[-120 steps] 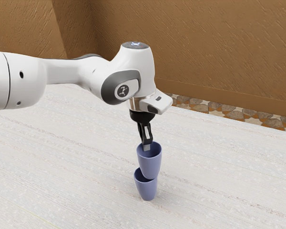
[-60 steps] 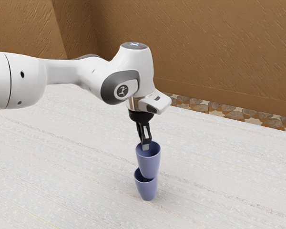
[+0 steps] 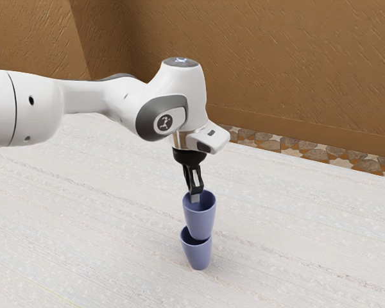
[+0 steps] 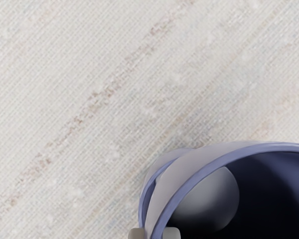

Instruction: Place the left cup onto the right cup

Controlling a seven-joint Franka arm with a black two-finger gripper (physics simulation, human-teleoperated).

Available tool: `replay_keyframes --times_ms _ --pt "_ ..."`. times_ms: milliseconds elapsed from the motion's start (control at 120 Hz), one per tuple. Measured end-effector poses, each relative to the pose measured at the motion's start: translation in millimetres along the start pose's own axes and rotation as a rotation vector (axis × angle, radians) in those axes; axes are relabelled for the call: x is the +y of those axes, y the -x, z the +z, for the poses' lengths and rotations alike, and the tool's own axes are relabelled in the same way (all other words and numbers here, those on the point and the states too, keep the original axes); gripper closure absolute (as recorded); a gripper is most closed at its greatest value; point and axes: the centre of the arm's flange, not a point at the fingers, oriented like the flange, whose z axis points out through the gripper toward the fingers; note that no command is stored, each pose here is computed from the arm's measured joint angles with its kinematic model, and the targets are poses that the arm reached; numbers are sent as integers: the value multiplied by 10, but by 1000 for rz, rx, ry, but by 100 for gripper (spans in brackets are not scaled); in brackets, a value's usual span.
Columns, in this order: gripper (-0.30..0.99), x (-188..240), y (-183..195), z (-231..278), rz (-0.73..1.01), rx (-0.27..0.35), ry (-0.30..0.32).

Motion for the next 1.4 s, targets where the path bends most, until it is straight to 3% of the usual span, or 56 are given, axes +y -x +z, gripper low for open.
replay_keyframes --times_ms 1400 --pt "78 32 62 86 -6 2 3"
